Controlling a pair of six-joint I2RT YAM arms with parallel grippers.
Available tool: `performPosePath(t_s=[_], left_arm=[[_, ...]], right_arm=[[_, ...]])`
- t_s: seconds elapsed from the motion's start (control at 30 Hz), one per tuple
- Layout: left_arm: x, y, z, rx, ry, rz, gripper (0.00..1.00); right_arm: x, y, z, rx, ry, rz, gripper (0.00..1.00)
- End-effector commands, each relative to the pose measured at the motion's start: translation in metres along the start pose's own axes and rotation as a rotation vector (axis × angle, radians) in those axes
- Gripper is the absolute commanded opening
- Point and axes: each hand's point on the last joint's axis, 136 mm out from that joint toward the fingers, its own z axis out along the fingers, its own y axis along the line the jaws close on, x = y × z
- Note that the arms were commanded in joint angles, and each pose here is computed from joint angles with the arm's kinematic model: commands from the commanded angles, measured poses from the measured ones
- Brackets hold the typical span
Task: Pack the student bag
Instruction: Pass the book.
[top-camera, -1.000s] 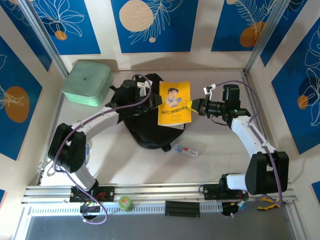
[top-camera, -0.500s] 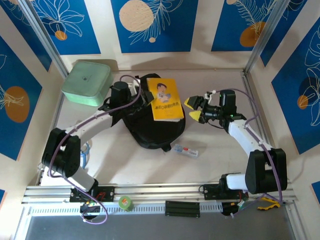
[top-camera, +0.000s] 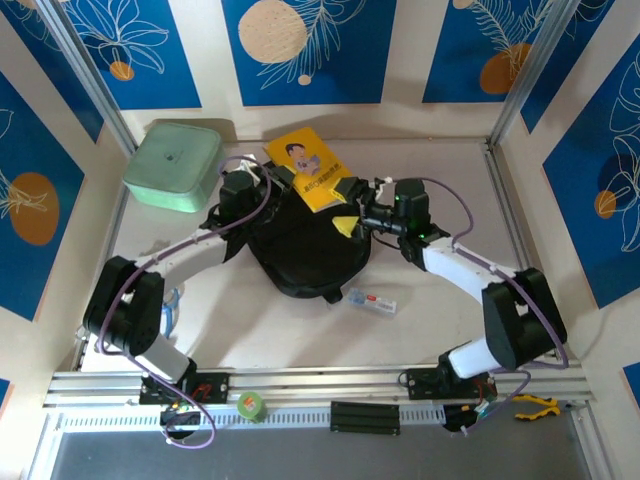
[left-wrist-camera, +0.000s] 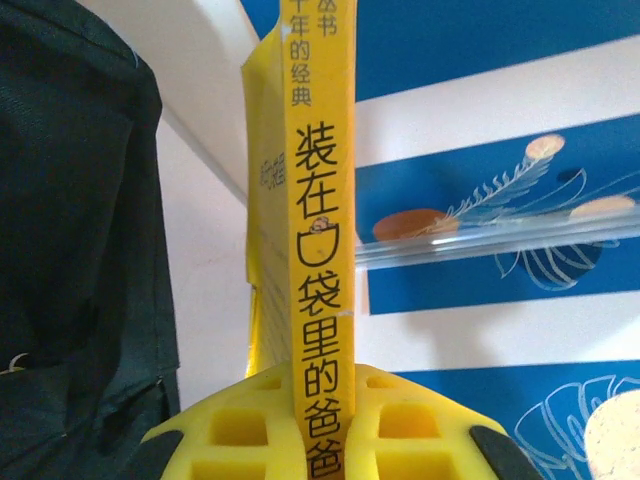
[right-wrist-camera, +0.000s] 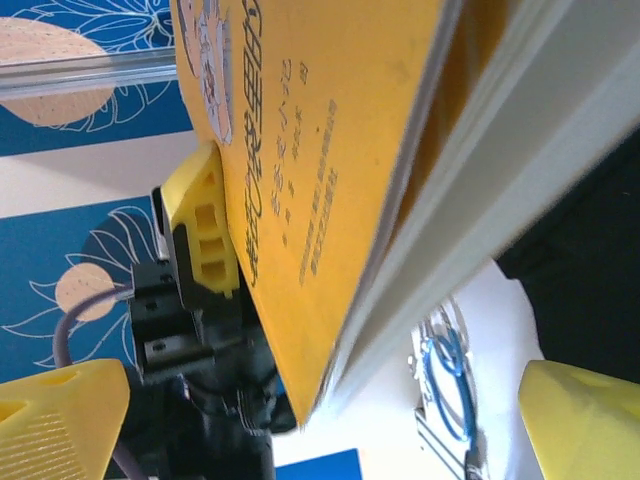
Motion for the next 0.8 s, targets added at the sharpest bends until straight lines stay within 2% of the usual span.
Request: performPosePath(t_s=[0.0,0.17,0.4,0.57,0.77], left_arm=[[-0.010,-0.058,-0.013,0.191,-0.071,-0.051,0.00],[-0.005,-0.059,-0.014,0.209,-0.067,-0.079,0.00],[-0.003,-0.052,-0.017,0.197,-0.065,-0.080,0.00],[-0.003,-0.041,-0.018,0.173,-0.075,-0.087,0.00],[-0.001,-0.029,-0.020,0.125,-0.068,-0.079,0.00]], right_arm=[[-0.012,0.027,0.012,-0.084,-0.052,0.021,0.98],[-0.024,0.028,0.023,-0.097,-0.095,0.031,0.86],[-0.031,0.029,0.016,-0.119,-0.150,-0.026,0.57],[-0.035,0.026,0.009,-0.118,-0.183,-0.038,0.43],[-0.035,0.025,0.005,-0.110,-0.187,-0.062,0.21]])
